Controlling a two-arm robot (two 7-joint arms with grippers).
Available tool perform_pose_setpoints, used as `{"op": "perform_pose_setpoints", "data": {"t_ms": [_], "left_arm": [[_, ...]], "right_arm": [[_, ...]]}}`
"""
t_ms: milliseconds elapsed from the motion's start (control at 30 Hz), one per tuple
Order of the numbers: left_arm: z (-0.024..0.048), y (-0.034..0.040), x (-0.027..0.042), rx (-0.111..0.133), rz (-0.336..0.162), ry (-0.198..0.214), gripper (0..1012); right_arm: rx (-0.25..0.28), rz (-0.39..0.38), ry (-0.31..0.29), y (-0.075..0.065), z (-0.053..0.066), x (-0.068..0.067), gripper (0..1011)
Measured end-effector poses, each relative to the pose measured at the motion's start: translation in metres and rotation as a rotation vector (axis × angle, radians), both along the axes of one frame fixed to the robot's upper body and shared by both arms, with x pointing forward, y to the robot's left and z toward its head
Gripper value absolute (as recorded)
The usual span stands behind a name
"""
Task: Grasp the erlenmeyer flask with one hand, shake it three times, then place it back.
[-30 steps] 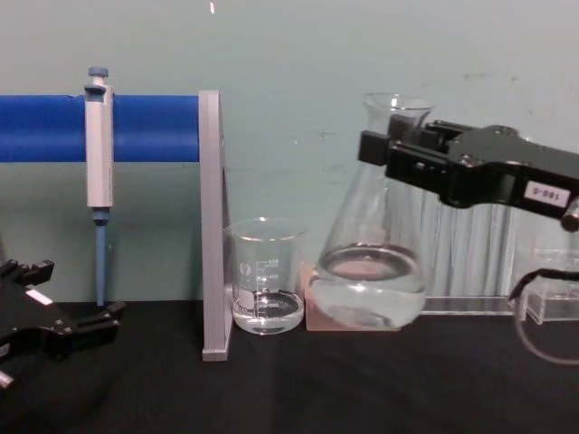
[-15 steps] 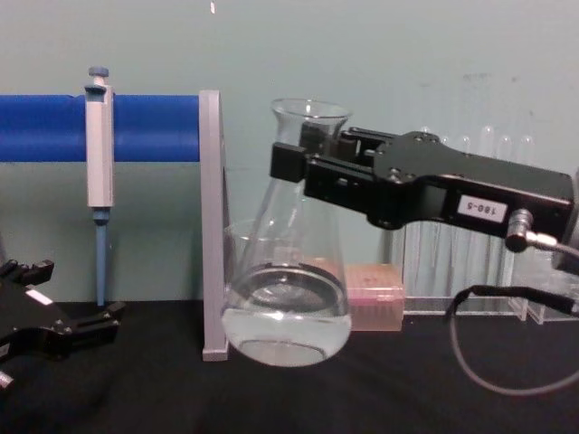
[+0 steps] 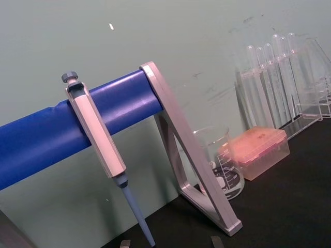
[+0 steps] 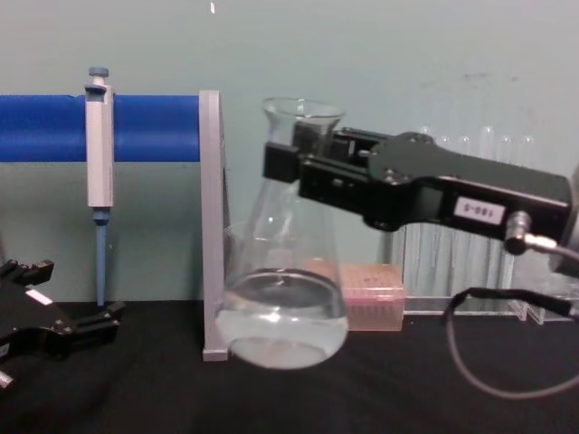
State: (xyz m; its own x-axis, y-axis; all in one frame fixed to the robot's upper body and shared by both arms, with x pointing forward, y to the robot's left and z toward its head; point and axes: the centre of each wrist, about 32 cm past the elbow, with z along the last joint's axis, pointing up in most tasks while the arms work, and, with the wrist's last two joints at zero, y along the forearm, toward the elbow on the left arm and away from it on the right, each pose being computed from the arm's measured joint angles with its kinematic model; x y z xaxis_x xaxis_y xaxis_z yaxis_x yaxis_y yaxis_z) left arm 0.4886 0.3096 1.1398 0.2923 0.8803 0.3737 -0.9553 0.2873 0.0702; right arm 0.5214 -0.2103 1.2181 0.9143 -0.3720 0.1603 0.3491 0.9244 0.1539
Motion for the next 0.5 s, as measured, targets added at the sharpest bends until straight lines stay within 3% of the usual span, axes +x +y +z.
{"op": "perform_pose_setpoints", "data": {"t_ms": [200,500], "left_arm": [[0.0000,0.0000,0.0000,0.000,0.000,0.000,1001],[0.0000,0.0000,0.0000,0.000,0.000,0.000,1001]], "right_arm": [[0.006,-0.099,-0.007,-0.019,0.000,-0.003,458],[-0.001,-0.297,-0.012,-0.059,-0.001,-0.014,458]]}}
